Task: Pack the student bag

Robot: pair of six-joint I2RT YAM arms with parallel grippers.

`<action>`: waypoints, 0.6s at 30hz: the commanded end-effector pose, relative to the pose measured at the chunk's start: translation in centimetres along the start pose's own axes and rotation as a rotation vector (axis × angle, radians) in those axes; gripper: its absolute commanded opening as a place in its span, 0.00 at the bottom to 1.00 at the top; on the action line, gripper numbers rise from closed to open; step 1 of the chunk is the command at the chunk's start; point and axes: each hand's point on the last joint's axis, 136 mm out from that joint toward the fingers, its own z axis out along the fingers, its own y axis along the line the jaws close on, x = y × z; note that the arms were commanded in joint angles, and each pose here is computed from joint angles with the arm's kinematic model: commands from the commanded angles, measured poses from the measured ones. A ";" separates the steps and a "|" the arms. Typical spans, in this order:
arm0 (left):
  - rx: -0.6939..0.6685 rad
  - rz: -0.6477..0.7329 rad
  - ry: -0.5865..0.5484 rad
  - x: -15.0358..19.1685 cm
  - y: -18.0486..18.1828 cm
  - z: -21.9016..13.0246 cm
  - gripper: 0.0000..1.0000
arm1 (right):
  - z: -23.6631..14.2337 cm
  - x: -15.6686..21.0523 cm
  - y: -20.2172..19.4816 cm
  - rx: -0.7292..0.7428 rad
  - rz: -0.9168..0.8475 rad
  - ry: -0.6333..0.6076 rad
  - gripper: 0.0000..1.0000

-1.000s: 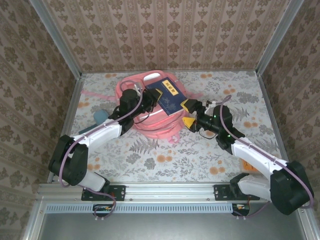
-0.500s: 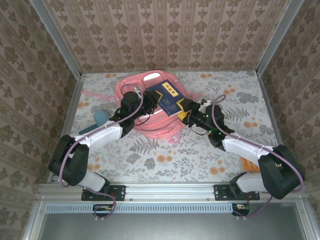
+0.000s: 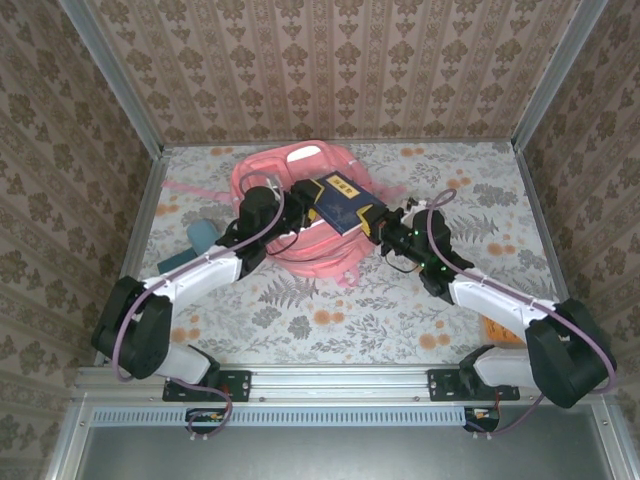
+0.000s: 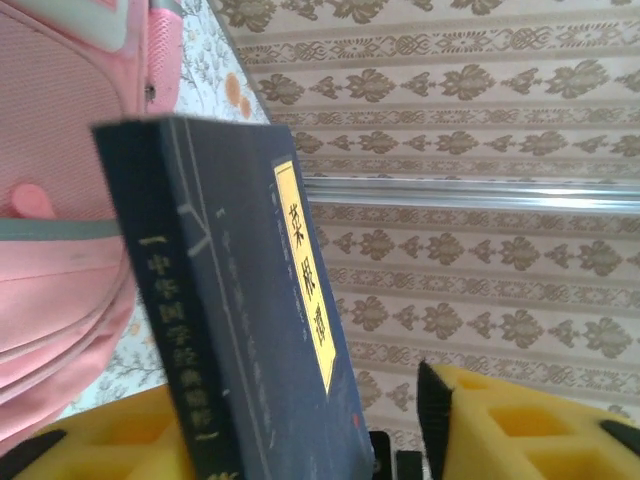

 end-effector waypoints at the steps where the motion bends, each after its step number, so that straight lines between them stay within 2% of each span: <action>1: -0.101 0.052 -0.009 -0.5 1.4 -1.9 0.72 | -2.2 -1.3 1.2 0.083 -0.181 -0.072 0.03; 3: -0.193 0.120 -0.008 -0.8 2.8 -2.9 0.82 | -3.7 -2.3 0.6 0.160 -0.251 -0.110 0.02; 6: -0.337 0.276 0.030 -0.9 4.3 -4.3 0.88 | -6.3 -4.0 -0.1 0.254 -0.335 -0.156 0.02; 12: -0.509 0.592 0.178 -0.5 5.6 -5.3 0.90 | -10.8 -6.3 -1.2 0.422 -0.450 -0.202 0.02; 18: -0.601 0.920 0.340 0.5 5.7 -3.8 0.94 | -13.4 -6.9 -1.0 0.485 -0.524 -0.223 0.03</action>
